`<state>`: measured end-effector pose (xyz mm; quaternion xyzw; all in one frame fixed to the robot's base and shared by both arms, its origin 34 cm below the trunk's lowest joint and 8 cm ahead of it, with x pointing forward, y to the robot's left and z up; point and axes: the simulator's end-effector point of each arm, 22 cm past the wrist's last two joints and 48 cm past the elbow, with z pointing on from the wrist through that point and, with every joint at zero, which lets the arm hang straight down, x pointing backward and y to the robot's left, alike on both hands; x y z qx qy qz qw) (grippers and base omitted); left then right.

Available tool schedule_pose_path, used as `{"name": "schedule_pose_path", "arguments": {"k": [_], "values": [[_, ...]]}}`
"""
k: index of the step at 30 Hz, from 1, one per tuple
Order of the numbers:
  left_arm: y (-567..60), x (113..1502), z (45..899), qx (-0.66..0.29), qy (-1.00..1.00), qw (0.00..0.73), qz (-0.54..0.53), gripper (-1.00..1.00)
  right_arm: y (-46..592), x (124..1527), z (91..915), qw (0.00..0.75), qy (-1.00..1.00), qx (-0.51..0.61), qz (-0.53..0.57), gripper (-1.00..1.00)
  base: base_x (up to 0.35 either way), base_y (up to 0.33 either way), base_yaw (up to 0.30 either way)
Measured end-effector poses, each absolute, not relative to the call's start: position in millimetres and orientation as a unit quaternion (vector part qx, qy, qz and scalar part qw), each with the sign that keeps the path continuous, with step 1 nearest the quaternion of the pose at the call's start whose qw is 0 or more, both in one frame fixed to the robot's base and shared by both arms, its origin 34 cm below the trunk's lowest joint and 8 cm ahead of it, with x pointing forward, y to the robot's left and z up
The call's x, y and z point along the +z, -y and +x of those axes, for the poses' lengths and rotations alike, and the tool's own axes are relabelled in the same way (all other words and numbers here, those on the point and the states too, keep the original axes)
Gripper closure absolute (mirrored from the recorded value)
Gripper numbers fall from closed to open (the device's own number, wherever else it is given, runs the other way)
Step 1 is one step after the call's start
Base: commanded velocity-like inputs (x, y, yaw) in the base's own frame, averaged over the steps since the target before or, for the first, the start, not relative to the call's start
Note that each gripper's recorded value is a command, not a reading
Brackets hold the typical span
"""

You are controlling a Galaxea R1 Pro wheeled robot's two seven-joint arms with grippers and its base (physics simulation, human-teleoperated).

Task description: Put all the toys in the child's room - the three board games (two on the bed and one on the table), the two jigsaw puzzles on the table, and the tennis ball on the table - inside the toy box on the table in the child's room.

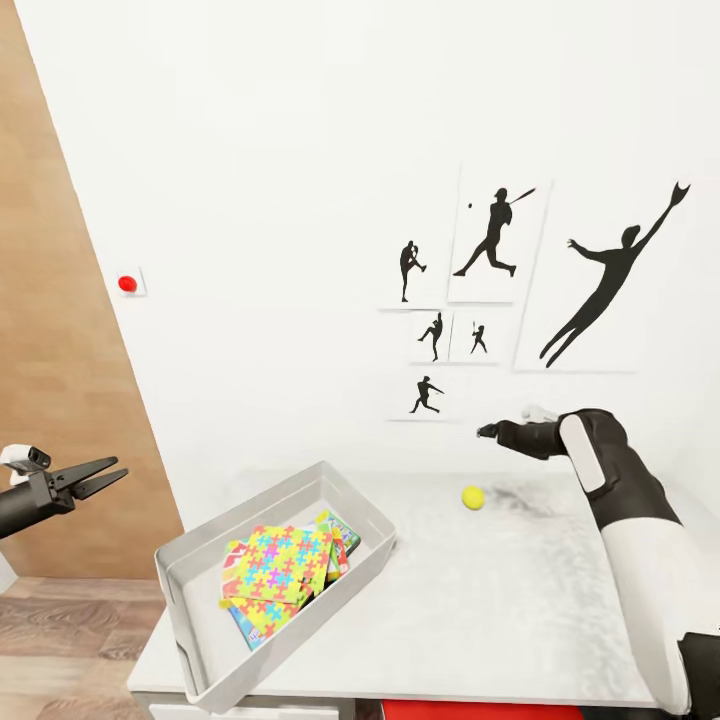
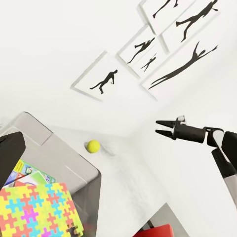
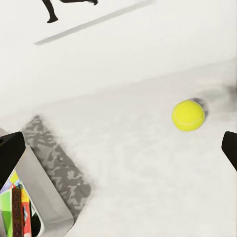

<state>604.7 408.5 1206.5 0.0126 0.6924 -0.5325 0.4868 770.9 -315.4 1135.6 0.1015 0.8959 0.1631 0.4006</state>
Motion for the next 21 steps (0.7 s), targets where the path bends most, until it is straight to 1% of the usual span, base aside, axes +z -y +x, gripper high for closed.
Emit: {"name": "schedule_pose_path", "arguments": {"k": [4, 12, 21], "values": [[-408, 1205, 606, -0.533, -0.693, 0.486, 0.012, -1.00, 317, 1149, 786, 0.409, -0.892, 0.164, 0.106, -1.00, 0.000, 0.000, 0.000], [-409, 1199, 608, -0.533, -0.696, 0.482, 0.009, -1.00, 322, 1134, 807, 0.393, -0.897, 0.158, 0.126, -1.00, 0.000, 0.000, 0.000], [-402, 1219, 612, -0.533, -0.692, 0.486, 0.027, -1.00, 337, 1115, 815, 0.388, -0.905, 0.118, 0.126, -1.00, 0.000, 0.000, 0.000]]}}
